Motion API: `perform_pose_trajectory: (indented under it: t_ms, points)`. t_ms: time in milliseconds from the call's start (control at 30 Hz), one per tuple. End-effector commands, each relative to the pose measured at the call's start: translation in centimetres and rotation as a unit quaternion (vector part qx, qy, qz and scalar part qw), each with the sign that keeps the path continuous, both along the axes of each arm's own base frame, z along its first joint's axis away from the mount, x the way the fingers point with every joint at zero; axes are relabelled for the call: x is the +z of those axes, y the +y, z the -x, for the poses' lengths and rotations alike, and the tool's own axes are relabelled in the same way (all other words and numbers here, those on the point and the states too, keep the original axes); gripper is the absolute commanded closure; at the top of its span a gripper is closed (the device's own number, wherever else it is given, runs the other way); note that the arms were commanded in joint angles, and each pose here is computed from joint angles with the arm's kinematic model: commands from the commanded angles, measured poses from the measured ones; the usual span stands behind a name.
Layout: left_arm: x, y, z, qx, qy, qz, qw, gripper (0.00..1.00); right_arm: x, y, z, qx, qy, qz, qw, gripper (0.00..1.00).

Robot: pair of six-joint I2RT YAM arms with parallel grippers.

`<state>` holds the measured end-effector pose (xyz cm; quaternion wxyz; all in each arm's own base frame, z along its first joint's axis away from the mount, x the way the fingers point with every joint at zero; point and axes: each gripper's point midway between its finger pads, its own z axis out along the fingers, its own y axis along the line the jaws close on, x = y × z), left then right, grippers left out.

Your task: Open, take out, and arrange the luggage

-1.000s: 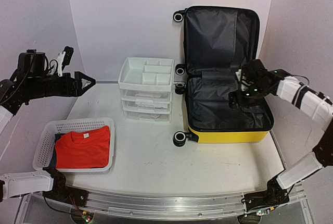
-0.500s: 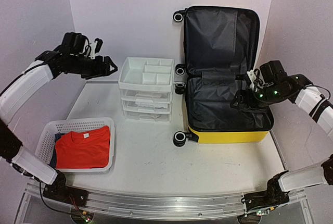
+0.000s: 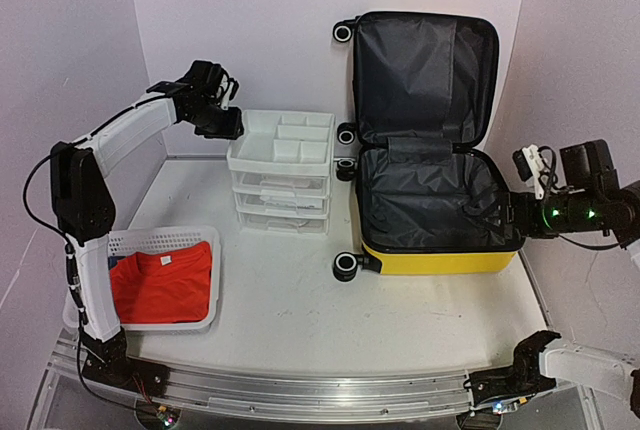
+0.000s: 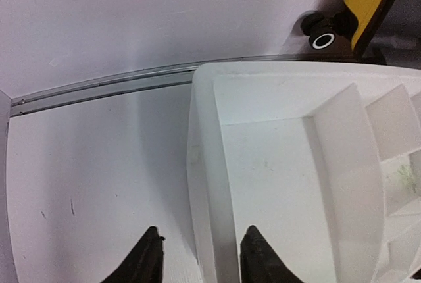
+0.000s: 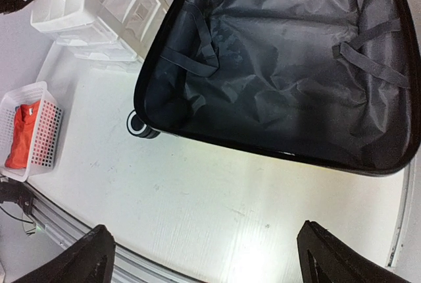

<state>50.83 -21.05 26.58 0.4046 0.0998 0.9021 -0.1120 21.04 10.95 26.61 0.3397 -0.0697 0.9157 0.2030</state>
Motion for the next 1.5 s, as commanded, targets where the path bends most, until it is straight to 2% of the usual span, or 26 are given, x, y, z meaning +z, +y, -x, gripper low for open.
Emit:
perform_pose_trajectory:
  t_ms: [0,233,400,667,900,1067,1200,1233,1267,1400,1467]
  points:
    - [1.3,0.8,-1.6,0.012,-0.022,-0.027,0.999,0.66,-1.1,-1.5,1.0,-0.015,0.008,0.038,0.999,0.02]
    - [0.3,1.8,-2.8,0.024,-0.013,-0.048,0.998,0.92,-1.6,-1.8,1.0,-0.018,0.019,0.049,0.998,0.02]
    - [1.1,5.7,-3.6,0.064,-0.023,-0.072,0.995,1.00,-1.7,-1.9,0.9,-0.019,0.023,0.054,0.998,0.02]
    - [1.3,17.1,-5.2,0.159,-0.015,-0.076,0.984,1.00,-1.7,-2.4,1.2,-0.024,0.020,0.065,0.997,0.02]
    - [1.7,24.8,-5.8,0.211,-0.018,-0.083,0.974,1.00,-1.3,-2.9,1.8,-0.027,0.017,0.073,0.997,0.02]
    - [1.6,28.3,-5.7,0.212,-0.022,-0.128,0.969,1.00,-1.0,-3.4,2.2,-0.031,0.012,0.079,0.996,0.02]
    - [1.7,29.4,-5.8,0.206,-0.031,-0.121,0.971,1.00,-0.9,-3.5,2.5,-0.029,0.012,0.083,0.996,0.02]
    - [1.7,29.5,-5.7,0.209,-0.031,-0.119,0.970,0.99,-0.8,-3.5,2.5,-0.029,0.012,0.084,0.996,0.02]
    - [1.9,29.6,-5.6,0.214,-0.031,-0.116,0.969,0.93,-0.8,-3.6,2.5,-0.029,0.012,0.085,0.996,0.02]
    - [3.2,28.9,-4.5,0.220,-0.037,-0.084,0.971,0.47,-0.6,-3.8,2.5,-0.033,0.009,0.090,0.995,0.02]
    - [4.3,28.7,-3.3,0.227,-0.042,-0.072,0.970,0.33,-0.6,-4.2,2.3,-0.041,0.007,0.098,0.994,0.02]
